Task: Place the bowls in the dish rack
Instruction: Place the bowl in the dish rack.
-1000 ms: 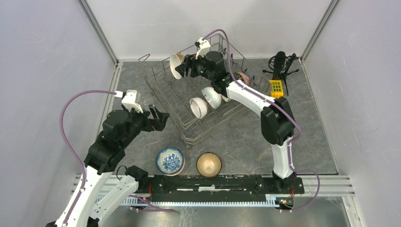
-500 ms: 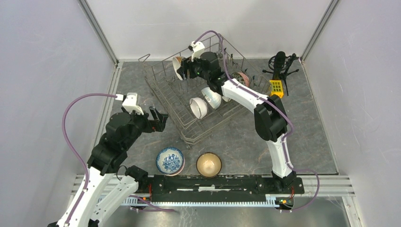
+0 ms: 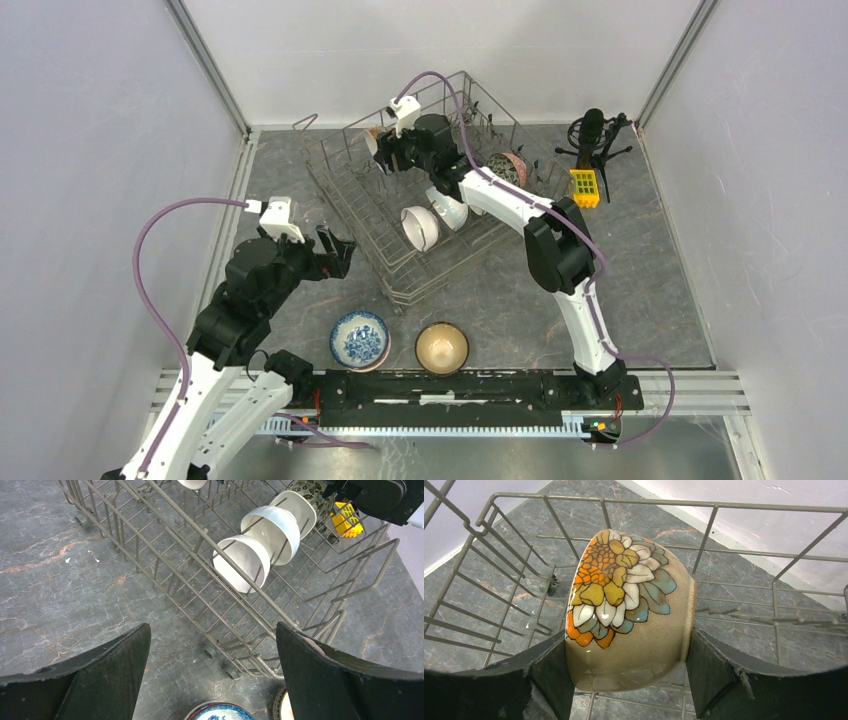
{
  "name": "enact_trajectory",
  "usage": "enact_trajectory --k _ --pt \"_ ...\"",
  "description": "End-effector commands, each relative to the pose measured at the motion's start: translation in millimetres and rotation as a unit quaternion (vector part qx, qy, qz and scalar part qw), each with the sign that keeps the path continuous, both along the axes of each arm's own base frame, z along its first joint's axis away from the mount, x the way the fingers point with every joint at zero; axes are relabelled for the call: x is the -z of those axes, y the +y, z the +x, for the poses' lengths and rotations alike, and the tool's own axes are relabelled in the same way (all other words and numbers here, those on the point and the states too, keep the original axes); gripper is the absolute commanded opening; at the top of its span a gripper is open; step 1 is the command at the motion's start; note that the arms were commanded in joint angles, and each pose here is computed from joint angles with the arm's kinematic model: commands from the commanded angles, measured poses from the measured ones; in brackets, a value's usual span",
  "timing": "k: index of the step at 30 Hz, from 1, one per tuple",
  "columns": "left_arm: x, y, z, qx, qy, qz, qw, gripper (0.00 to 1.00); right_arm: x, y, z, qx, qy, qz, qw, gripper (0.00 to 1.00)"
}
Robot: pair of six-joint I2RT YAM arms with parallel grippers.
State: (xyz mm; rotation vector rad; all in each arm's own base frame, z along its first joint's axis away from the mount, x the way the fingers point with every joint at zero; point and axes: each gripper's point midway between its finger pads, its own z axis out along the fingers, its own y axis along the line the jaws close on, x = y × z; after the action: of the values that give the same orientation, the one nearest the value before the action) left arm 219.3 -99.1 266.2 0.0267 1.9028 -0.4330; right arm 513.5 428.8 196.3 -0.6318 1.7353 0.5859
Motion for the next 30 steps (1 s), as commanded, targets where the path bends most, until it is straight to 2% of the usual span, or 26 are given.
enact_trajectory --k 1,8,17,26,30 --pt "-10 7 4 -0.005 -0.032 0.024 0.999 1.00 -59 12 2 -0.006 -0.087 0.009 0.996 0.00" --pt "-11 8 3 -0.006 -0.036 0.023 0.999 1.00 -50 17 -9 -0.001 -0.131 -0.075 0.989 0.00" --pt "-12 7 1 -0.002 -0.038 0.020 0.999 1.00 -38 23 -20 0.003 -0.155 -0.147 0.977 0.00" --pt "-12 6 1 0.002 -0.038 0.020 0.999 1.00 -20 32 -28 -0.013 -0.139 -0.165 0.976 0.00" --pt "-11 5 0 0.004 -0.037 0.020 0.999 1.00 -18 36 -27 -0.005 -0.133 -0.159 0.978 0.08"
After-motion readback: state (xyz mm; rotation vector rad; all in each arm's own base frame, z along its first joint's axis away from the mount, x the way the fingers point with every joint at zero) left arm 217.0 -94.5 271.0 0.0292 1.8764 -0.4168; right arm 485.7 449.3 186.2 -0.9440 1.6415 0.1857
